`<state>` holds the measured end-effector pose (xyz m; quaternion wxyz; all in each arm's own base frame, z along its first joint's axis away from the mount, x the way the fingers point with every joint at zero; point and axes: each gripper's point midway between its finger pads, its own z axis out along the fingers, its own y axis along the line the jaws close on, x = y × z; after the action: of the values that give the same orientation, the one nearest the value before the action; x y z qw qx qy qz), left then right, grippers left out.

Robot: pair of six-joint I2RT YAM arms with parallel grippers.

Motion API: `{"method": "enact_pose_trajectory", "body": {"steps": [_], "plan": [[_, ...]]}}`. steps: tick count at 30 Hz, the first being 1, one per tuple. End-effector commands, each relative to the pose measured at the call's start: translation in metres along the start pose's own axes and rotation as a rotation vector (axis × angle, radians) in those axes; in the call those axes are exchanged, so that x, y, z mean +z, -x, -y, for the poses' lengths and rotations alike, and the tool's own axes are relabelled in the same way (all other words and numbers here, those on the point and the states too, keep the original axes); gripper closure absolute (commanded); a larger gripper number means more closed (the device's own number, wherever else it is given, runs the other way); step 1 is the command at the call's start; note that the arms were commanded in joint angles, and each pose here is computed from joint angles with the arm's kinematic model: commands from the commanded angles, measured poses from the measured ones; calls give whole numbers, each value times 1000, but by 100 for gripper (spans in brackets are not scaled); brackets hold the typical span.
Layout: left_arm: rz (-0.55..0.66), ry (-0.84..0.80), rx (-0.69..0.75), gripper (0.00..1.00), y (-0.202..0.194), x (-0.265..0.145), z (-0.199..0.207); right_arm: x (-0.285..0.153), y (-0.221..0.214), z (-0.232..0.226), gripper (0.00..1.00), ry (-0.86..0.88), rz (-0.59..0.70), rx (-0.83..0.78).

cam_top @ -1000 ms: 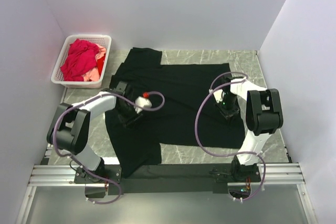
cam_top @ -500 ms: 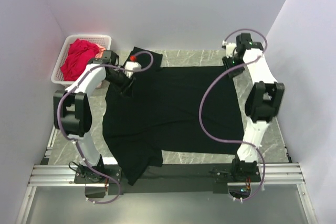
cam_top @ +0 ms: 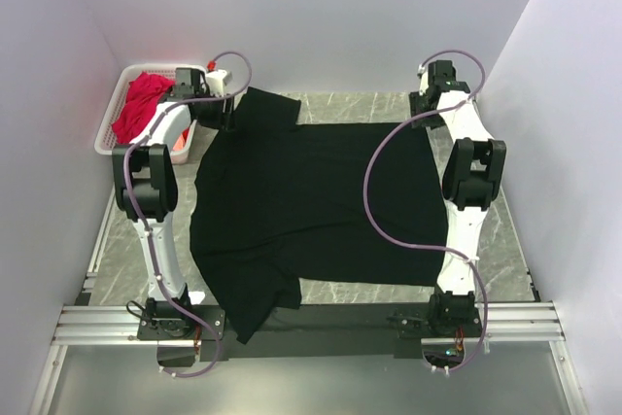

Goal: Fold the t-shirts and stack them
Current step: Flatten the tshirt out

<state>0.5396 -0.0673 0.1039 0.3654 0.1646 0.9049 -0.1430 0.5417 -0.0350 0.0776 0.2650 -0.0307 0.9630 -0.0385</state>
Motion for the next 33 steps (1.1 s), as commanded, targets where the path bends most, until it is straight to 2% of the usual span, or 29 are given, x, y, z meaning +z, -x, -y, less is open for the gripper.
{"method": "enact_pose_trajectory", "body": {"steps": [1, 8, 12, 16, 25, 33], "plan": [[101, 53, -39, 39, 33, 6, -15, 12, 45, 20, 41, -77, 160, 82], [98, 65, -44, 39, 31, 14, -25, 36, 60, 15, 40, -39, 147, 101], [86, 67, -56, 39, 26, 22, -30, 31, 69, 15, 30, -42, 187, 97], [68, 58, -55, 39, 24, 27, -30, 32, 62, 16, 27, -39, 168, 48], [20, -42, -19, 41, 4, 26, -11, 49, 30, 19, 27, -45, 55, -89], [-22, -85, -9, 41, -7, 26, -4, 62, 2, 23, 32, -50, -51, -192]]}}
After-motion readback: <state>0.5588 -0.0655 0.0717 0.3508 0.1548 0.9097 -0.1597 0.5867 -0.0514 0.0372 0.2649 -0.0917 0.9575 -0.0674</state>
